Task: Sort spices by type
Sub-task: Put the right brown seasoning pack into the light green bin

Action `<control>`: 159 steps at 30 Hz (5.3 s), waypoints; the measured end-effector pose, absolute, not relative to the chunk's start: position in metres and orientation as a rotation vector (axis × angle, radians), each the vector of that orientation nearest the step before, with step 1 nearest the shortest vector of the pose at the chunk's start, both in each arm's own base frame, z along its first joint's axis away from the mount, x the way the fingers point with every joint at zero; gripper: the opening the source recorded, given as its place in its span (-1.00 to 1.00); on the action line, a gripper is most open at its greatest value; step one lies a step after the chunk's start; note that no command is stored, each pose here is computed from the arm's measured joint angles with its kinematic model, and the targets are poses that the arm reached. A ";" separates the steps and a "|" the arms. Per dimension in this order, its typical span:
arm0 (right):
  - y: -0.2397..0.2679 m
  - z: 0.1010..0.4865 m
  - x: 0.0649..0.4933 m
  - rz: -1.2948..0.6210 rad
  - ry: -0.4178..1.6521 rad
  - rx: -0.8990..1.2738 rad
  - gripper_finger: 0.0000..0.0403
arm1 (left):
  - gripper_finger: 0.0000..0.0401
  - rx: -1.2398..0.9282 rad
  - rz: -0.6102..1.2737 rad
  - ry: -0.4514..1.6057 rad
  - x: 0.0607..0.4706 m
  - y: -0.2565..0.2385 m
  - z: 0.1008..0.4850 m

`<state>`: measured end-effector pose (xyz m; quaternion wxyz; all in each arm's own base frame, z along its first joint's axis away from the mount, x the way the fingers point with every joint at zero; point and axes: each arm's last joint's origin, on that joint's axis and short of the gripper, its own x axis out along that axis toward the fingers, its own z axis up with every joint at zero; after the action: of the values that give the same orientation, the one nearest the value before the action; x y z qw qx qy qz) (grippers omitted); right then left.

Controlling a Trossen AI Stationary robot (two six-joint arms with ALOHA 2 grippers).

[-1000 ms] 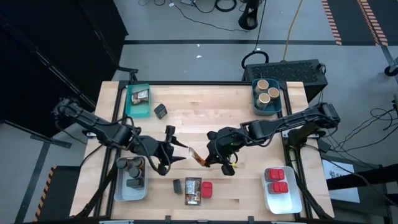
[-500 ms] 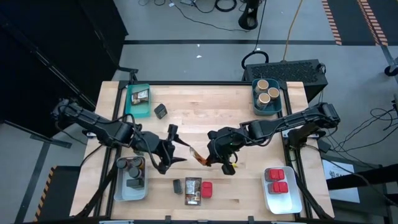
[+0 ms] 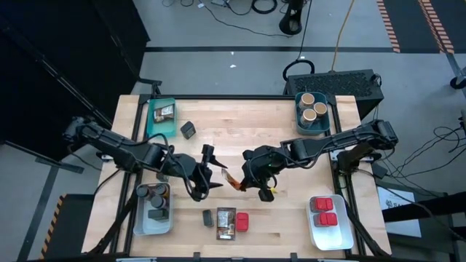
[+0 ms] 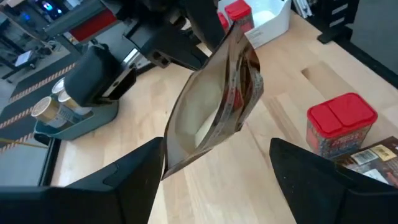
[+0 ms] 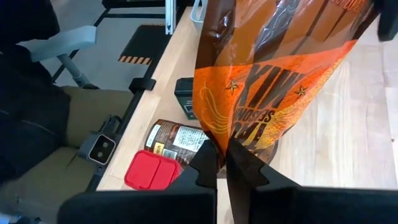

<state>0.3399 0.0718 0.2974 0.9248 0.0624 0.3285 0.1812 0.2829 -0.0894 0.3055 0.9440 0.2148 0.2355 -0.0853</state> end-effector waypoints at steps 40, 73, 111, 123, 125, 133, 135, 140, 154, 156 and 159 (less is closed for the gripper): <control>0.069 0.295 0.340 0.368 0.687 0.097 -1.00 | -0.81 0.486 -0.219 0.444 0.303 -0.088 0.294; 0.051 0.340 0.301 0.063 0.598 0.084 -0.14 | -0.81 0.536 0.179 0.643 0.276 -0.069 0.297; 0.036 0.314 0.291 -0.085 0.612 -0.048 -0.15 | -0.81 0.022 1.034 1.249 0.169 0.068 0.294; 0.030 0.308 0.293 -0.106 0.598 -0.039 -0.15 | -0.81 0.126 1.079 1.349 0.164 0.096 0.293; 0.030 0.308 0.293 -0.106 0.595 -0.039 -0.15 | -0.81 0.145 1.064 1.373 0.166 0.100 0.290; 0.030 0.308 0.293 -0.105 0.601 -0.039 -0.15 | -0.81 0.151 1.041 1.531 0.163 0.114 0.264; 0.031 0.308 0.293 -0.104 0.601 -0.039 -0.15 | -0.81 0.163 1.067 1.533 0.163 0.117 0.262; 0.031 0.308 0.293 -0.103 0.602 -0.041 -0.15 | -0.79 0.178 1.047 1.473 0.170 0.124 0.263; 0.031 0.307 0.292 -0.104 0.616 -0.041 -0.15 | -0.78 0.221 0.933 1.545 0.162 0.141 0.263; 0.031 0.306 0.292 -0.103 0.616 -0.042 -0.15 | -0.78 0.213 0.933 1.541 0.161 0.144 0.263; 0.031 0.307 0.292 -0.103 0.616 -0.042 -0.15 | -0.78 0.221 0.918 1.565 0.158 0.148 0.263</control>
<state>0.2918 0.0307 0.3065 0.9515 -0.0204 0.3028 -0.0508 0.1578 0.1476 0.2625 0.6105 0.0959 0.6782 0.3977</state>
